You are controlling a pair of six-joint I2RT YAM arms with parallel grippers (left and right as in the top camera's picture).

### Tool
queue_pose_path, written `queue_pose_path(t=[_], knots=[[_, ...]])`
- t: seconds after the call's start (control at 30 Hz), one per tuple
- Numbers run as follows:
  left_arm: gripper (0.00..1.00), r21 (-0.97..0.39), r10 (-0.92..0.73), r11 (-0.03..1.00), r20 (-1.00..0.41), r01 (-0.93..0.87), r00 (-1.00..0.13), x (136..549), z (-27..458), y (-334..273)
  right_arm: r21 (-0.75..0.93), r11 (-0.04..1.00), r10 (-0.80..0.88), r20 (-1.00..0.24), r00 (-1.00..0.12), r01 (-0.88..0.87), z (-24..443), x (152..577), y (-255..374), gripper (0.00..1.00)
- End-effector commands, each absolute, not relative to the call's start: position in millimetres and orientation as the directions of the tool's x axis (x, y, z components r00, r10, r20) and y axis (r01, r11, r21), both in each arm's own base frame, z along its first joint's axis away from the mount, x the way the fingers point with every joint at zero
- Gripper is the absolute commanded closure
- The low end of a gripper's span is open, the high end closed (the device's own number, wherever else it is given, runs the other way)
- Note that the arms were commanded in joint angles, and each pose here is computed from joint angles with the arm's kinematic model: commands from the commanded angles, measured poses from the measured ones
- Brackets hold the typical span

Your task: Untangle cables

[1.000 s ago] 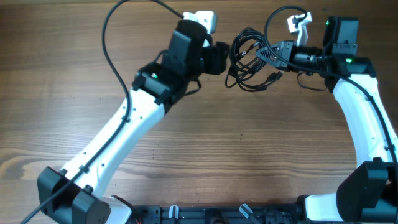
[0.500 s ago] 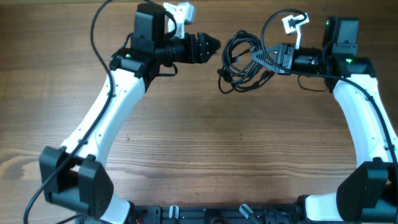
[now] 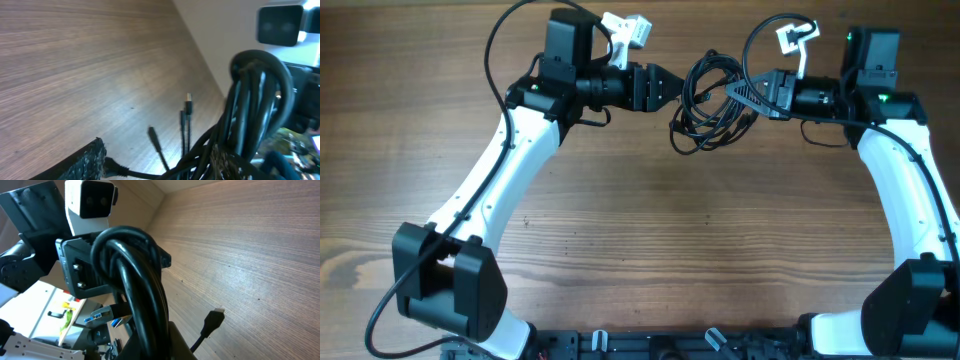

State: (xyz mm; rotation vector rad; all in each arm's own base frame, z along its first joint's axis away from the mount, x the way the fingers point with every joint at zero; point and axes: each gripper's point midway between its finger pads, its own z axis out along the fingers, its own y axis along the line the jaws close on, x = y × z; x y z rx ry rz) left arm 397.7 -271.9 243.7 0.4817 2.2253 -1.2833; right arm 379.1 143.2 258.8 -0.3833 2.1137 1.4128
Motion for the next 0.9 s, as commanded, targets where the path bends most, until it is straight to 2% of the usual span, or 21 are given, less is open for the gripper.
queue_pose_path(t=[0.0,0.07,0.17,0.23,0.57,0.63,0.77,0.87], knots=[[0.3,-0.722,0.089,0.376,-0.595,0.581,-0.798,383,251,-279,0.727,0.382,0.06,-0.636,-0.769,-0.571,274,377,146,0.96],[0.3,-0.722,0.089,0.376,-0.596,0.581,-0.798,383,251,-279,0.727,0.382,0.06,-0.636,-0.769,-0.571,274,377,146,0.96],[0.35,-0.699,0.059,0.441,-0.604,0.564,-0.795,396,246,-269,0.742,0.448,0.09,-0.593,-0.8,-0.499,264,385,140,0.96],[0.36,-0.691,0.047,0.462,-0.608,0.557,-0.793,401,244,-264,0.74,0.472,0.096,-0.584,-0.806,-0.479,260,387,138,0.96],[0.28,-0.69,0.054,0.455,-0.61,0.563,-0.791,399,245,-268,0.747,0.471,0.096,-0.572,-0.815,-0.469,259,385,138,0.96],[0.3,-0.689,0.066,0.453,-0.608,0.566,-0.791,396,242,-275,0.747,0.471,0.096,-0.572,-0.815,-0.469,259,385,138,0.96],[0.37,-0.654,0.075,0.52,-0.605,0.549,-0.793,400,225,-284,0.755,0.47,0.103,-0.561,-0.821,-0.457,259,385,138,0.96],[0.4,-0.657,0.09,0.516,-0.597,0.55,-0.797,398,219,-291,0.755,0.47,0.103,-0.562,-0.821,-0.457,259,385,138,0.96]])
